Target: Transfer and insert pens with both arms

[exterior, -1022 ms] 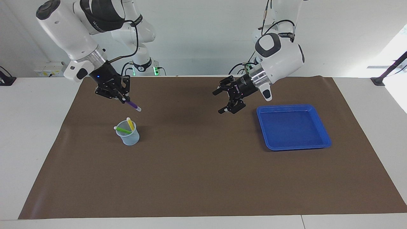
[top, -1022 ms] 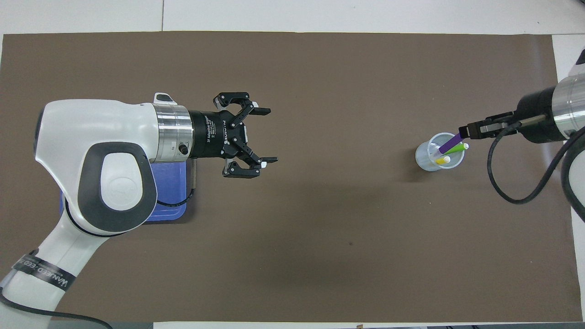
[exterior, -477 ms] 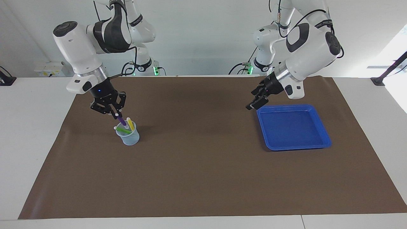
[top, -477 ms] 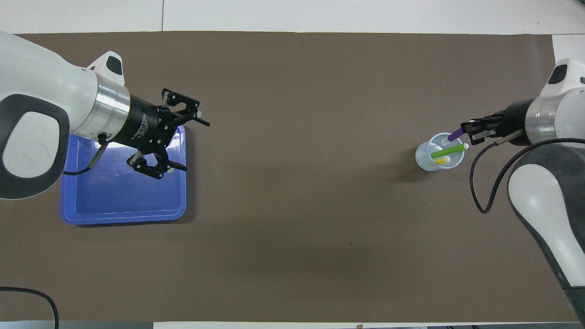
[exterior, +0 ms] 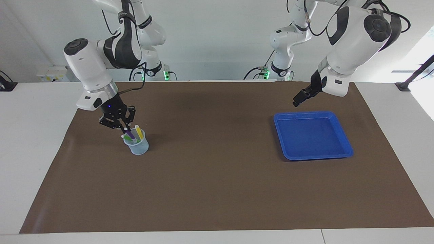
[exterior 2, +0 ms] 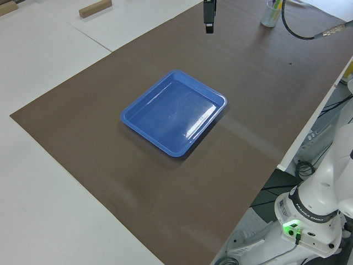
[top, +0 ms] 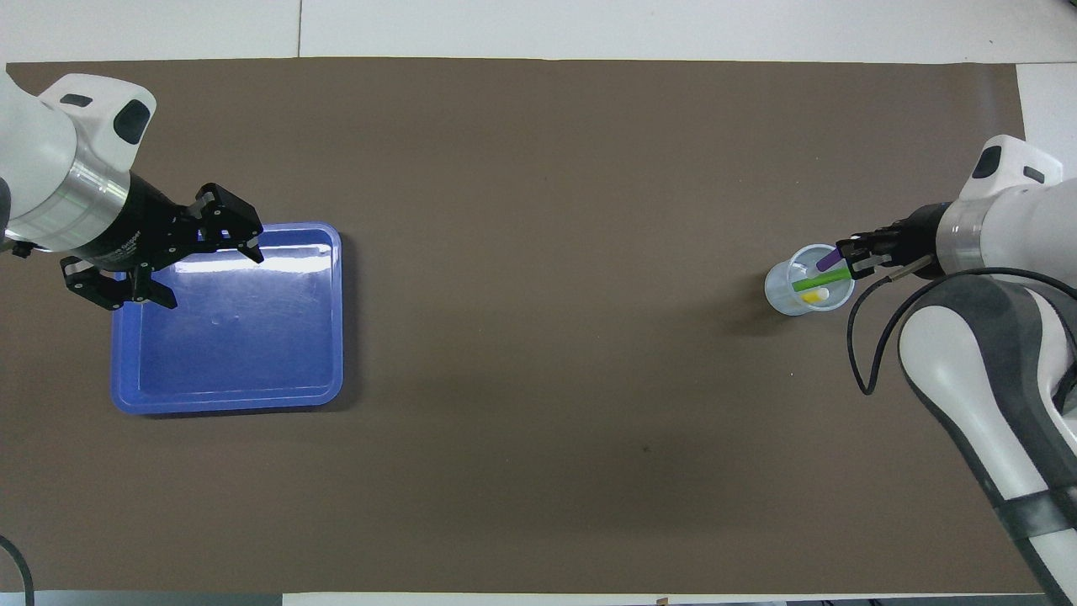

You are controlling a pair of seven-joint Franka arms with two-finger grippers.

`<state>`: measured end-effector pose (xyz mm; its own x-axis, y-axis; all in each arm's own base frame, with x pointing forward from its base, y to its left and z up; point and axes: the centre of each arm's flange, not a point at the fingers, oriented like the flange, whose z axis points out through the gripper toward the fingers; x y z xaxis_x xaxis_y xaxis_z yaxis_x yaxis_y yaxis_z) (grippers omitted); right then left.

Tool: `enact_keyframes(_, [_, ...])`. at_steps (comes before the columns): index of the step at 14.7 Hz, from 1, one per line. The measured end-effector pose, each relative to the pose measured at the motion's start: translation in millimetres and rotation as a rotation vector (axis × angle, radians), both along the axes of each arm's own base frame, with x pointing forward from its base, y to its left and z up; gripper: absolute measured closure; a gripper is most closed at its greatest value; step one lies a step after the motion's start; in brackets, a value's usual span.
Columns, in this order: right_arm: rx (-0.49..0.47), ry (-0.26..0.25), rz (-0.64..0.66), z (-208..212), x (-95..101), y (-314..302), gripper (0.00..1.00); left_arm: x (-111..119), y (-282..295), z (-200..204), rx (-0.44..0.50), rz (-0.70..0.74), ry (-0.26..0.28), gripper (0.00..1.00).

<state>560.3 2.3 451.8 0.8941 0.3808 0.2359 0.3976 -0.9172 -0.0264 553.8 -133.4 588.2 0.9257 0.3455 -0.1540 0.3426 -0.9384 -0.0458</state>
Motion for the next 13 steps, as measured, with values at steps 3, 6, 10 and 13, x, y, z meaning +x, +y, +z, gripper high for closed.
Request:
enact_keyframes(3, [-0.006,-0.036,-0.011,-16,2.4,-2,0.83,-14,16,34,0.043,-0.254,-0.037,0.00])
enact_keyframes(6, [-0.007,-0.028,-0.012,-26,1.8,-2,0.78,-24,59,56,0.020,-0.445,-0.043,0.00])
enact_keyframes(10, [-0.007,-0.038,-0.015,-22,3.8,-3,0.36,-14,63,36,-0.032,-0.500,-0.064,0.00])
enact_keyframes(13, [-0.005,-0.070,-0.025,-1,11.1,-7,0.04,-5,54,21,-0.043,-0.499,-0.063,0.00])
